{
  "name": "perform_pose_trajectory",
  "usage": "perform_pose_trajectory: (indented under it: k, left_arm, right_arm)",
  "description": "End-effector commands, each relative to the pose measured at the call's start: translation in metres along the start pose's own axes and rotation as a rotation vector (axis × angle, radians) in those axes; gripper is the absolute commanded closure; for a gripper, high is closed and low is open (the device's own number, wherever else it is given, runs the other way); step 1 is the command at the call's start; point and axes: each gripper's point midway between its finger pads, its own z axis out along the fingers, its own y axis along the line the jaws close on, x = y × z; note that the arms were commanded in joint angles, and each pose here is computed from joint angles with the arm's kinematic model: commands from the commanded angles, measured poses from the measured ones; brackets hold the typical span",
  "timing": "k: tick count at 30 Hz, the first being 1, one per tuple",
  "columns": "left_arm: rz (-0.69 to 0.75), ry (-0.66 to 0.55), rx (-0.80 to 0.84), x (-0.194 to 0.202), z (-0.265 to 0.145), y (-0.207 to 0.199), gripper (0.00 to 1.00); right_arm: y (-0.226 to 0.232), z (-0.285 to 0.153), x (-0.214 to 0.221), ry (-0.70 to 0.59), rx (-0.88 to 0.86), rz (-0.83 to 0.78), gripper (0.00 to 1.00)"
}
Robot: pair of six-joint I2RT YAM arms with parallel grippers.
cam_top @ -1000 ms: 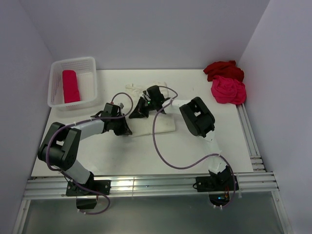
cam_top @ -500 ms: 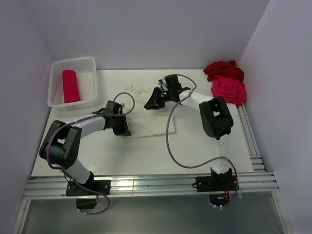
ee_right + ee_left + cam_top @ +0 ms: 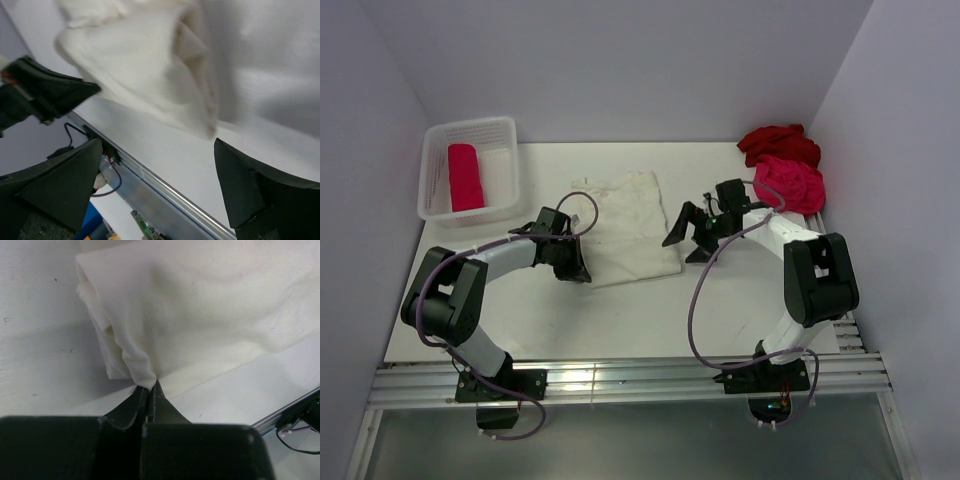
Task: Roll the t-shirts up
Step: Roll the tshirt
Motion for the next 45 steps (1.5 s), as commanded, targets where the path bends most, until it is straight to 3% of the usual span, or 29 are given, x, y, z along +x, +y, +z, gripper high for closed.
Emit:
perform_pose_trajectory:
  k: [1, 12, 18, 19, 21, 22, 24, 27, 38, 41, 44, 45]
  left_arm:
    - [0.024, 0.028, 0.047, 0.003, -0.005, -0.011, 1.0]
    - [0.021, 0.064, 0.039, 0.017, -0.002, -0.003, 1.0]
    - [0.01, 0.088, 0.026, 0.024, 0.0, 0.002, 1.0]
    - [0.01, 0.095, 0.023, 0.025, 0.001, 0.003, 1.0]
    - [0.007, 0.1, 0.007, 0.025, 0.002, 0.006, 1.0]
    - [0.007, 0.105, 0.004, 0.026, 0.003, 0.006, 1.0]
    - [0.011, 0.102, -0.005, 0.024, 0.003, 0.007, 1.0]
    - [0.014, 0.105, -0.021, 0.022, 0.005, 0.01, 1.0]
    - [0.066, 0.083, -0.12, -0.022, 0.008, 0.022, 1.0]
    - [0.037, 0.077, -0.155, -0.043, 0.011, 0.035, 1.0]
    - [0.013, 0.043, -0.159, -0.068, 0.01, 0.043, 1.0]
    - [0.001, 0.035, -0.164, -0.074, 0.009, 0.047, 0.99]
  right_arm:
    - [-0.019, -0.009, 0.011, -0.003, 0.049, -0.009, 0.0]
    - [-0.046, 0.031, 0.011, 0.006, 0.002, 0.06, 0.04]
    - [-0.049, 0.049, 0.006, 0.005, -0.03, 0.116, 0.16]
    - [-0.051, 0.051, 0.006, 0.007, -0.031, 0.123, 0.27]
    - [-0.052, 0.053, 0.006, 0.001, -0.036, 0.13, 0.41]
    - [-0.053, 0.053, 0.006, 0.0, -0.035, 0.133, 0.57]
    - [-0.054, 0.053, 0.009, -0.001, -0.031, 0.133, 0.69]
    - [-0.057, 0.047, 0.012, -0.013, -0.011, 0.115, 1.0]
    - [-0.068, 0.028, 0.072, 0.023, 0.09, 0.13, 1.0]
    - [-0.051, 0.03, 0.105, 0.078, 0.112, 0.051, 0.89]
    - [-0.032, 0.033, 0.14, 0.144, 0.116, -0.028, 0.68]
    - [-0.029, 0.033, 0.147, 0.155, 0.117, -0.043, 0.56]
